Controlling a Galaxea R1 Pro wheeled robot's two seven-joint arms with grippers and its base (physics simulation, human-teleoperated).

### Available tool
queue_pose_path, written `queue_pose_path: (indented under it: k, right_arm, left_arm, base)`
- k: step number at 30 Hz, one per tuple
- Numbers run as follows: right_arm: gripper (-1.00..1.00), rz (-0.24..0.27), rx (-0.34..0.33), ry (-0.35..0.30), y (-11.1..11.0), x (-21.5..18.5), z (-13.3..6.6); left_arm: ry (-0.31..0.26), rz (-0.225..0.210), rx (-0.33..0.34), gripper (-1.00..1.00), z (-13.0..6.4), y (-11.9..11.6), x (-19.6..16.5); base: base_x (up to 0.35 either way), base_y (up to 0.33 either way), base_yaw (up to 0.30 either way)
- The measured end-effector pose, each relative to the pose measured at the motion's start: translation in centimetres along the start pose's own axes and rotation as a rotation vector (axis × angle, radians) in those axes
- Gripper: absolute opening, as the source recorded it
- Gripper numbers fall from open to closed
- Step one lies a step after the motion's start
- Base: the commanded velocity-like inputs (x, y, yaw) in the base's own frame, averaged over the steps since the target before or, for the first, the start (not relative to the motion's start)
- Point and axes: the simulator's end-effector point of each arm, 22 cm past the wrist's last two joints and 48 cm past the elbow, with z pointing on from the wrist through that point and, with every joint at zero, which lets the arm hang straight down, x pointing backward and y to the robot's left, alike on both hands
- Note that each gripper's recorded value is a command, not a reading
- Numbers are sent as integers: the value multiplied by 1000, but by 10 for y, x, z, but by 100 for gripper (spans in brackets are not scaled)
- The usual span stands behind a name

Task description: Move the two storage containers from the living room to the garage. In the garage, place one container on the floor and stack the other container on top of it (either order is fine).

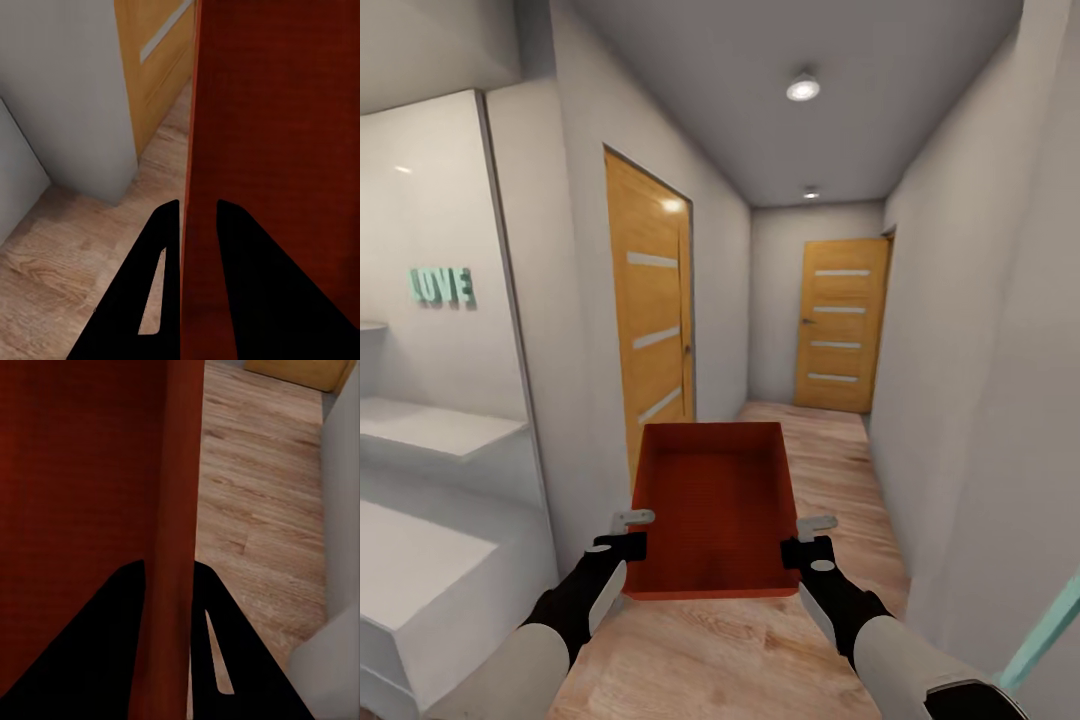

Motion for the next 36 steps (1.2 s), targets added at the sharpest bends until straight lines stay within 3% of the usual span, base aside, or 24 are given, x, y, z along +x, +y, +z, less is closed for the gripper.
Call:
queue_pose_path:
  k: [10, 36]
  right_arm:
    - [-100, 1, 0, 0, 0, 0, 0]
    - [-100, 1, 0, 0, 0, 0, 0]
  left_arm:
    - [0, 1, 0, -100, 0, 0, 0]
    - [0, 1, 0, -100, 0, 0, 0]
  base:
    - [323, 115, -24]
    - [323, 110, -237]
